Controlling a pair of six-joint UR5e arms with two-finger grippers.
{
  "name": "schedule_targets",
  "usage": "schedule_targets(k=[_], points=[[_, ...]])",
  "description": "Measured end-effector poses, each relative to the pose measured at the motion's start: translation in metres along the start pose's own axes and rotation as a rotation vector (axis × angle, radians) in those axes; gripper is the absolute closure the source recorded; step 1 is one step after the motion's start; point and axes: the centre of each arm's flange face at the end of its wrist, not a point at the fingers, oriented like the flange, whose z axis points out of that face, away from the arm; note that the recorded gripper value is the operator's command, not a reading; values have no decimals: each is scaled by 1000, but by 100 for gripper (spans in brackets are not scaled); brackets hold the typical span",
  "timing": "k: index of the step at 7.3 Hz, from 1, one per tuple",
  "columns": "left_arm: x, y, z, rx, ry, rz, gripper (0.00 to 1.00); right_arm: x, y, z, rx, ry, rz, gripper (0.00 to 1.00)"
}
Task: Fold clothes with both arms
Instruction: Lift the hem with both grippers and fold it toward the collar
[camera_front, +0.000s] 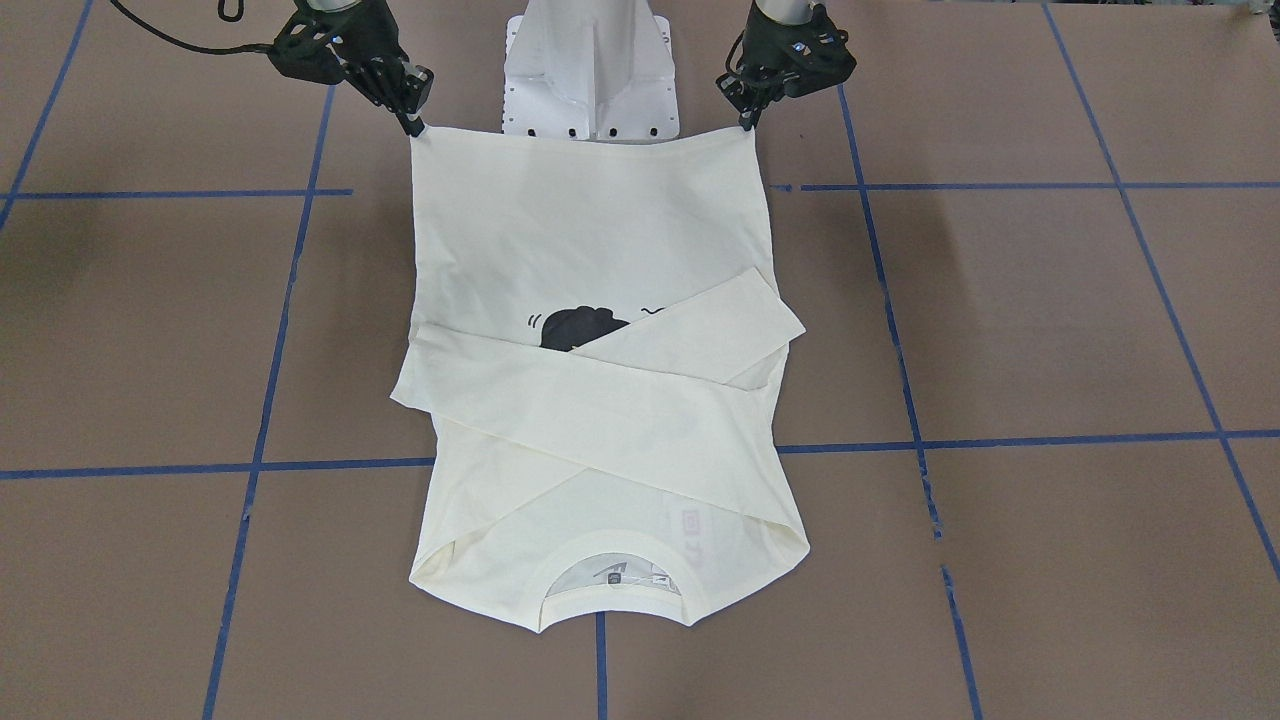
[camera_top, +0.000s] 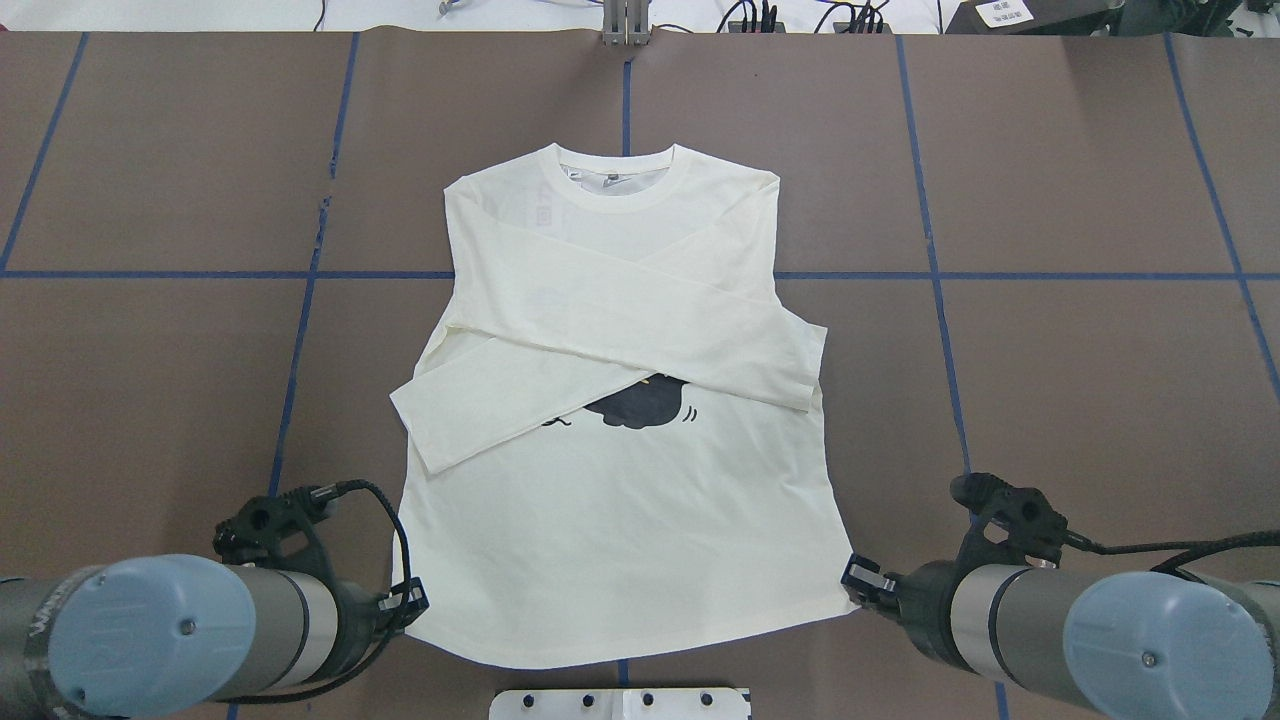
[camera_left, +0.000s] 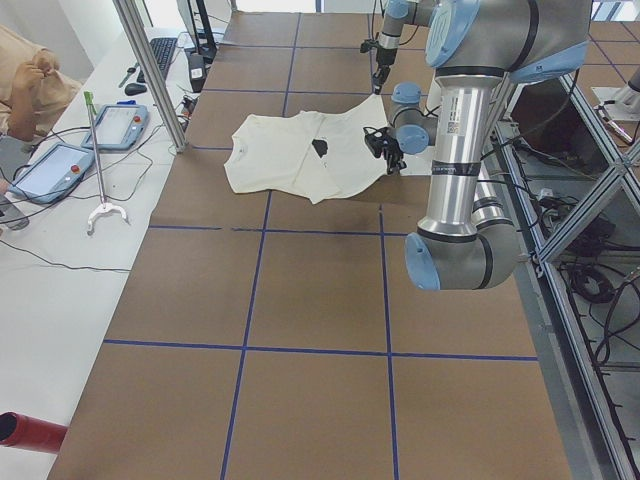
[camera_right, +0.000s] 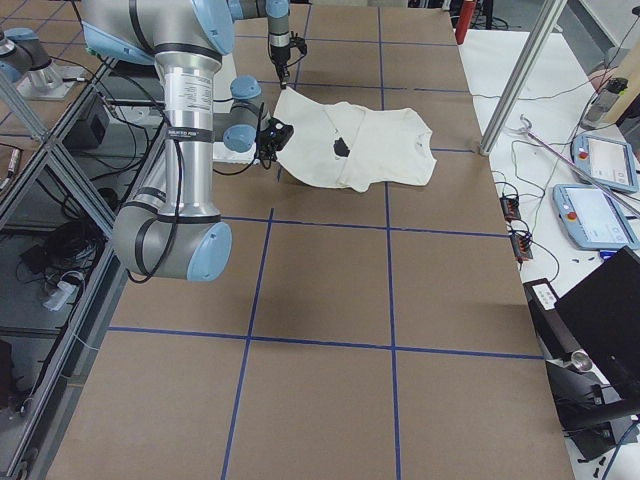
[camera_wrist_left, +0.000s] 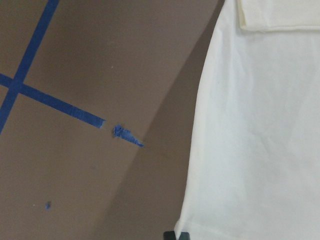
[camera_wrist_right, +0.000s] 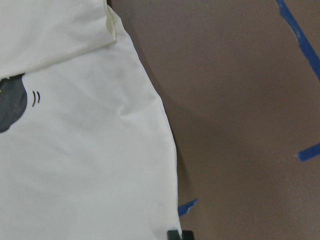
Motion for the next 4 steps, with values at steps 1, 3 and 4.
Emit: schedule_targets(k=[1,3,4], points=[[21,-34,-18,51,53,11,100,-13,-22,-4,38,-29,1,100],[54,-112,-19,148,57,56,100,-61,-85,8,123,-69,-61,100],[67,-151,-12,192,40,82,100,-89,-136,20,147,-57,-68,100]])
